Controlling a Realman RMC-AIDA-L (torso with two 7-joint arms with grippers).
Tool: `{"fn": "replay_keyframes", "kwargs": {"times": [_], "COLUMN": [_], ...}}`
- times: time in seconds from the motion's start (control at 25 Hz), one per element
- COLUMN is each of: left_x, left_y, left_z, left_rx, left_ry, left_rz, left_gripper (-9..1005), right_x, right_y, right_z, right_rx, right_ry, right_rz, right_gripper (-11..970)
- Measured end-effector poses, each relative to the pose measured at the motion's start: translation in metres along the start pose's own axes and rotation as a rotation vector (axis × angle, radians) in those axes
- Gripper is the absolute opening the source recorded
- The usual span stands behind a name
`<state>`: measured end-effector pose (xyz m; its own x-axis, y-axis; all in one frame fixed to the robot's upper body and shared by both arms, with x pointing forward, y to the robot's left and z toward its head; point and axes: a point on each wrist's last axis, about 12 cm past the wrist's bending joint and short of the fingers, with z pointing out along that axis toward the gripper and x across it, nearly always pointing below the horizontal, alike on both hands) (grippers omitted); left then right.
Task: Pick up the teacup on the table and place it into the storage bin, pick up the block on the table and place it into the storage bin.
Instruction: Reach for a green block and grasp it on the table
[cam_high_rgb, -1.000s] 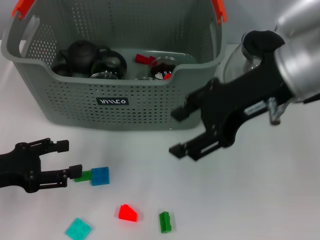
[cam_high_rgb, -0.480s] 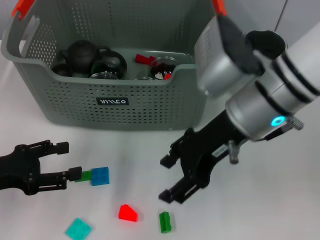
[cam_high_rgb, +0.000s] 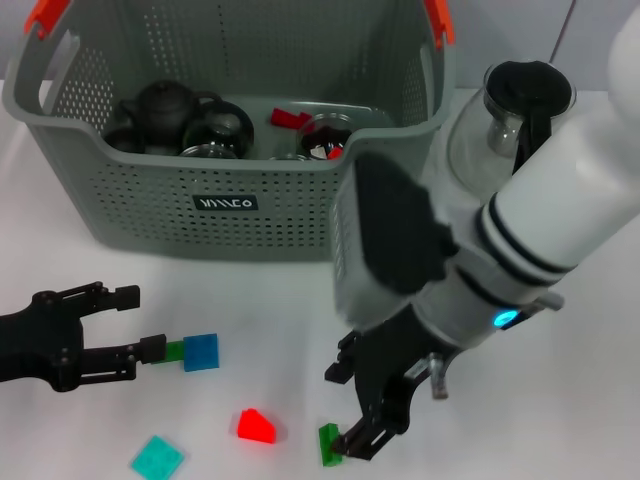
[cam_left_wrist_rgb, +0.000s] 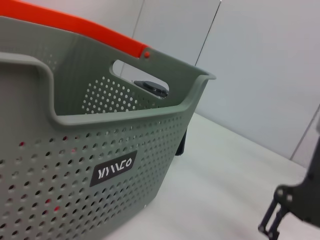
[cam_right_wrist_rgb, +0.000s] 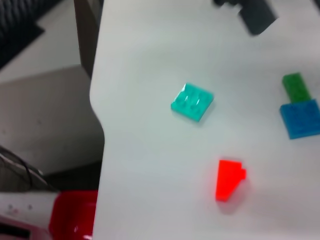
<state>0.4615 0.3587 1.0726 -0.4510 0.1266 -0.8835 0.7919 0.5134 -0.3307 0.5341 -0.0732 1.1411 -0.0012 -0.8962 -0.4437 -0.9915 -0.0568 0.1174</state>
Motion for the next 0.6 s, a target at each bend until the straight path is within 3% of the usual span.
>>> {"fn": "replay_keyframes", "kwargs": {"times": [0.6], "left_x": [0.001], "left_y": [-0.001], "left_z": [0.002], "left_rx": [0.001], "left_ry": [-0.011], "left_rz": [-0.005], "left_gripper": [872], "right_x": [0.001], "right_y": [0.012], "right_z": [0.026], "right_rx": [0.004], "right_ry": [0.044], "right_rz": [-0.066], "right_gripper": [782]}}
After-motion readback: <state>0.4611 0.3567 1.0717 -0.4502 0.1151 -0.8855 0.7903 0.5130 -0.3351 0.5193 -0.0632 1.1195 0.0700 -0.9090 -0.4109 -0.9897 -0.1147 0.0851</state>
